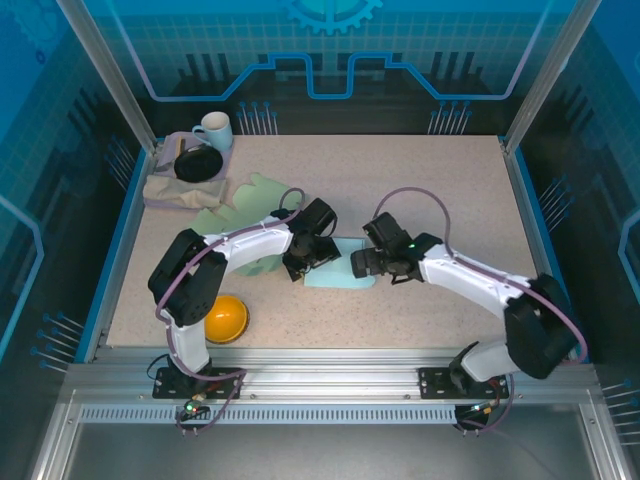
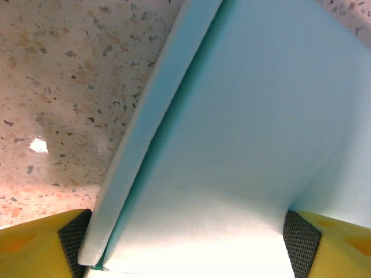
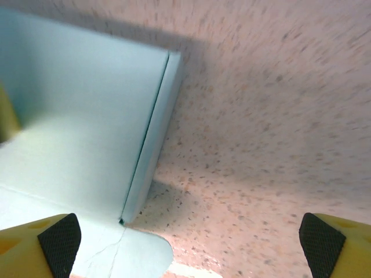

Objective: Fold the paper box

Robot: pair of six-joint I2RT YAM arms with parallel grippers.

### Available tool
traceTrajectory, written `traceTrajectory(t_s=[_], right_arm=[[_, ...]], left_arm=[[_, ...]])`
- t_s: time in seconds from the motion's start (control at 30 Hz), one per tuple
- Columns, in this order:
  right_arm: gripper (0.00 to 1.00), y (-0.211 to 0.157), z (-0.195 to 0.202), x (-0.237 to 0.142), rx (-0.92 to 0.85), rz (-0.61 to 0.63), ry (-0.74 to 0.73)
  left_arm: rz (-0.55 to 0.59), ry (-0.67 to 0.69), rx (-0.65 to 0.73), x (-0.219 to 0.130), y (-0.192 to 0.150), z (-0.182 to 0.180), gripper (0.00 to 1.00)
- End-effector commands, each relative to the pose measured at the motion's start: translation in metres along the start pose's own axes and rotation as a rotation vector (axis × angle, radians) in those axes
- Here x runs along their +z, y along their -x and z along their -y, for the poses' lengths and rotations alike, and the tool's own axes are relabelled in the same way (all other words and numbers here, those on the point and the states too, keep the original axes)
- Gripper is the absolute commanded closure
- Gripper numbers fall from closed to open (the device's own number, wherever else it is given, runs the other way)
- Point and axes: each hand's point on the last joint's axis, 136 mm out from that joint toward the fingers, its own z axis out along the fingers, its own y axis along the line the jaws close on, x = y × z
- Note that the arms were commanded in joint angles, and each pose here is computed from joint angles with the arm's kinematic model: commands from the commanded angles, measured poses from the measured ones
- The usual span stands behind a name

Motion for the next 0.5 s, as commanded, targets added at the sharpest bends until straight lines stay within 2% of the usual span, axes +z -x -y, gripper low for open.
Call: traceTrajectory(t_s=[0.0, 0.03, 0.1, 0.13, 0.2, 0.23, 0.47], right_arm=[[0.00, 0.026, 0.019, -0.047, 0.005, 0.132, -0.049], [0.00, 0.031, 0.021, -0.057, 0.023, 0.175, -0.025], [0.00, 0.026, 0.043, -0.066, 0.211, 0.215, -0.051], [0.01, 0.018, 0.041, -0.062, 0.268, 0.193, 0.029], [0.21, 0.014, 0.025, -0.061, 0.295, 0.156, 0.169], [0.26, 0.009, 0.023, -0.060, 0.331, 0.127, 0.173], [0.35, -0.015, -0.012, -0.033, 0.392, 0.005, 0.275]], left_arm=[[-0.026, 0.099, -0.010, 0.023, -0.007, -0.027, 0.14], [-0.025, 0.099, -0.012, 0.023, -0.006, -0.028, 0.14], [-0.030, 0.096, -0.012, 0.024, -0.007, -0.027, 0.14], [-0.030, 0.095, -0.011, 0.024, -0.007, -0.027, 0.14], [-0.033, 0.095, -0.013, 0.024, -0.007, -0.027, 0.14], [-0.030, 0.092, -0.013, 0.024, -0.007, -0.025, 0.14], [-0.030, 0.098, -0.010, 0.023, -0.006, -0.025, 0.14]])
